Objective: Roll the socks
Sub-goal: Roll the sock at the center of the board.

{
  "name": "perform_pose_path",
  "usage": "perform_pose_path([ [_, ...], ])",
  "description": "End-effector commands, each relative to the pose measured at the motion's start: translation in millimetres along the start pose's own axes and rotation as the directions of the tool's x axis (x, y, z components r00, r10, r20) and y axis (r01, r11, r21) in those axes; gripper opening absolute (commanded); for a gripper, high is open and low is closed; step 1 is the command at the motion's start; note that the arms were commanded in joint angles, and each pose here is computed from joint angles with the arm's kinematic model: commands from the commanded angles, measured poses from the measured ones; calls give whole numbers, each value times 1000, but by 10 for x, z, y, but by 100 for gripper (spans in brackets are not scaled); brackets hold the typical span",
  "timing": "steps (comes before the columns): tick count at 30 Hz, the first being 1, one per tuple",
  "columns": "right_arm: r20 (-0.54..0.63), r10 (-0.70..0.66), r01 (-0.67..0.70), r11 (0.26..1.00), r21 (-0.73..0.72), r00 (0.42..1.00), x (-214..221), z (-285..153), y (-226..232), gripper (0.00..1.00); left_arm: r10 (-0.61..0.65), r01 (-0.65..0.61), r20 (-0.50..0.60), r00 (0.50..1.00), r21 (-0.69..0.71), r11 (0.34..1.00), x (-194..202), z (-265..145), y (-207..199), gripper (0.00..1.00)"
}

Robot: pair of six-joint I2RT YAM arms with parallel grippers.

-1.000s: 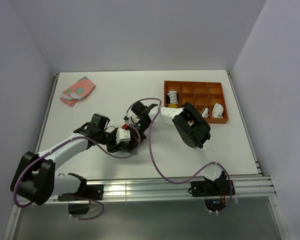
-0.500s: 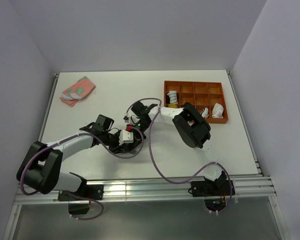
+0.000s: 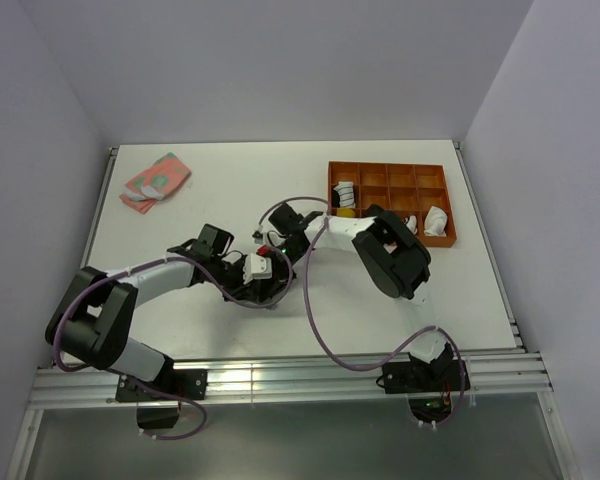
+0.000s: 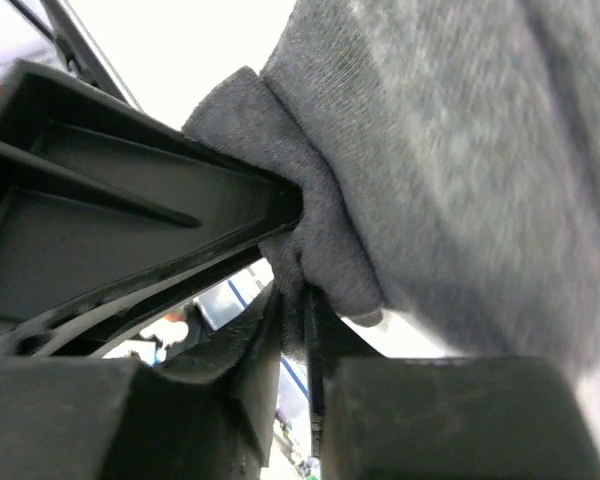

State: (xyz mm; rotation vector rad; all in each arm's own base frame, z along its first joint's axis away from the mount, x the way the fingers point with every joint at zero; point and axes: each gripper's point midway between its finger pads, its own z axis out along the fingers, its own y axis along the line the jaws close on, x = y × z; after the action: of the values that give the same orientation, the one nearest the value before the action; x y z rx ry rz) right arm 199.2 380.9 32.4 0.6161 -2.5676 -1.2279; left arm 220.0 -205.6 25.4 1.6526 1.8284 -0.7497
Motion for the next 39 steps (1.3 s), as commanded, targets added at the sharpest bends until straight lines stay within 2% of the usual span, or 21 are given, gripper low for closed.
perform_pose_path([
  [1, 94, -45, 38, 997, 69, 995, -51, -178, 74, 24, -49, 50, -65, 997, 9, 999, 129, 20, -19, 30],
  [4, 176, -58, 34, 990, 137, 983, -86, -310, 76, 33, -66, 70, -79, 995, 45, 997, 160, 23, -84, 17],
  [5, 233, -101, 70, 988, 138, 967, -148, -414, 190, 39, -80, 86, -81, 993, 73, 994, 171, 20, -149, 13],
  [8, 326, -112, 54, 982, 182, 939, -170, -559, 208, 45, -99, 108, -88, 991, 104, 989, 175, -15, -212, 8],
  [12, 438, -110, -2, 969, 248, 892, -111, -746, 124, 47, -117, 130, -96, 989, 140, 982, 144, -68, -248, 6],
  [15, 539, -141, -21, 959, 283, 830, -74, -946, 110, 47, -146, 168, -125, 981, 191, 967, 155, -98, -299, 5],
  [19, 660, -246, -15, 932, 363, 710, -38, -1260, 105, 47, -214, 260, -180, 960, 297, 919, 186, -138, -404, 4],
  [20, 656, -265, -12, 923, 385, 706, 38, -1251, 31, 48, -213, 256, -170, 962, 306, 917, 134, -151, -350, 4],
  [22, 687, -315, 19, 915, 402, 655, 56, -1375, 134, 48, -259, 323, -218, 941, 347, 880, 189, -173, -428, 4],
  [24, 675, -389, 56, 887, 459, 626, 80, -1390, 196, 48, -263, 335, -231, 937, 373, 865, 168, -177, -408, 4],
  [25, 661, -421, 67, 869, 490, 621, 97, -1380, 223, 48, -292, 381, -266, 919, 401, 833, 211, -171, -474, 4],
  [27, 614, -538, 117, 799, 589, 578, 78, -1324, 439, 48, -308, 406, -283, 908, 417, 813, 199, -159, -451, 4],
  [29, 530, -593, 143, 736, 661, 606, 103, -1124, 439, 48, -343, 457, -317, 884, 441, 772, 232, -134, -492, 4],
  [30, 502, -638, 178, 704, 688, 584, 98, -1058, 611, 48, -352, 470, -324, 878, 446, 762, 232, -109, -472, 4],
  [39, 240, -791, 333, 483, 810, 562, 89, -277, 751, 52, -433, 579, -387, 814, 471, 666, 224, -79, -487, 4],
])
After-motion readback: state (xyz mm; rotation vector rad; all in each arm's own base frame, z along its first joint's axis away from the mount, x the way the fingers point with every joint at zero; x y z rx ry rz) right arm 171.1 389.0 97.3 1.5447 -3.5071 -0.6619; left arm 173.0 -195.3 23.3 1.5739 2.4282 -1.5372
